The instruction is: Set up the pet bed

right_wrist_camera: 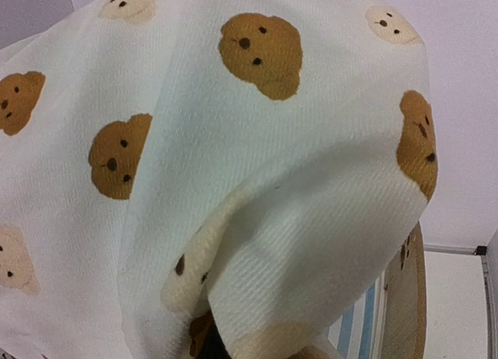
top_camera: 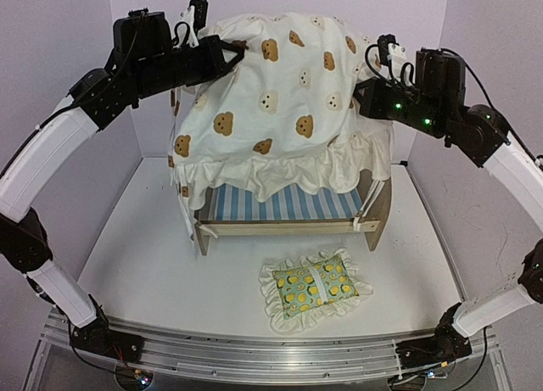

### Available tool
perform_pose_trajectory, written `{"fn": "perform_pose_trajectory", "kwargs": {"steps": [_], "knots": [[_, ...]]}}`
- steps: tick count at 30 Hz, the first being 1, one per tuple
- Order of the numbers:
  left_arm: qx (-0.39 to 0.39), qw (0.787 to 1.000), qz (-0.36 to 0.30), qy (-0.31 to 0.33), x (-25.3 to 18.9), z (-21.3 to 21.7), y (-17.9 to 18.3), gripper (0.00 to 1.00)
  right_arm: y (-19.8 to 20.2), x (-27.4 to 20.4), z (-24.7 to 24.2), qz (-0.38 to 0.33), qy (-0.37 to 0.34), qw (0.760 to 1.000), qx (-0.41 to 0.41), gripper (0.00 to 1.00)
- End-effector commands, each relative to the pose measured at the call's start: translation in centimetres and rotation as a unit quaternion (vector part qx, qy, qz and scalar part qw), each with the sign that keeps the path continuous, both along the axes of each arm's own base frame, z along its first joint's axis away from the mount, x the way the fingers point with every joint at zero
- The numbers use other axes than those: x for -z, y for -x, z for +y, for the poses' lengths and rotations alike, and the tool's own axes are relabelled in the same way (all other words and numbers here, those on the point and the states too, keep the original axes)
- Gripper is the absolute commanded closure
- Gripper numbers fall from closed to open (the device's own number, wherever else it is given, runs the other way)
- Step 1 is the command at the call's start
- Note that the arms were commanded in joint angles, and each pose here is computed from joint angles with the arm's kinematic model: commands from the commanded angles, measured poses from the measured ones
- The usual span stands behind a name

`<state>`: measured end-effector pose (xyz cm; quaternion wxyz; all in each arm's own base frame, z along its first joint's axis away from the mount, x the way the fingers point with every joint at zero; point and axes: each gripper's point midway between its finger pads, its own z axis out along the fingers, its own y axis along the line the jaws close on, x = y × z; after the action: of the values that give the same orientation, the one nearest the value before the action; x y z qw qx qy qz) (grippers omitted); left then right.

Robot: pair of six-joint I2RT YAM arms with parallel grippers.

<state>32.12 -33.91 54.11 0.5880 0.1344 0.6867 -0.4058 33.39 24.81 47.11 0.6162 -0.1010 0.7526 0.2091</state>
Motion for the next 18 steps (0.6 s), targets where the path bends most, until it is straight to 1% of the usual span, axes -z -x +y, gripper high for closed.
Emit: {"fn": "perform_pose_trajectory", "kwargs": {"steps": [1,4,7,10,18], "knots": [[0.002,0.996,-0.083,0.037,-5.5,0.7,-1.0,0.94,-0.2,-5.2,-0.6,-0.068,-0.014,0.997,0.017,1.00],[0.010,0.994,-0.098,0.052,-7.0,1.1,-2.2,0.94,-0.8,-5.8,-0.5,-0.081,-0.005,0.996,0.028,1.00],[0.020,0.993,-0.097,0.070,-7.6,2.3,-4.3,0.94,-1.4,-6.7,-0.2,-0.093,-0.001,0.995,0.031,1.00],[0.022,0.991,-0.104,0.081,-8.1,2.9,-5.4,0.94,-1.9,-7.8,0.1,-0.106,0.002,0.994,0.036,1.00],[0.039,0.988,-0.118,0.094,-8.6,2.3,-5.5,0.94,-3.1,-9.7,0.2,-0.137,0.025,0.989,0.058,1.00]]}}
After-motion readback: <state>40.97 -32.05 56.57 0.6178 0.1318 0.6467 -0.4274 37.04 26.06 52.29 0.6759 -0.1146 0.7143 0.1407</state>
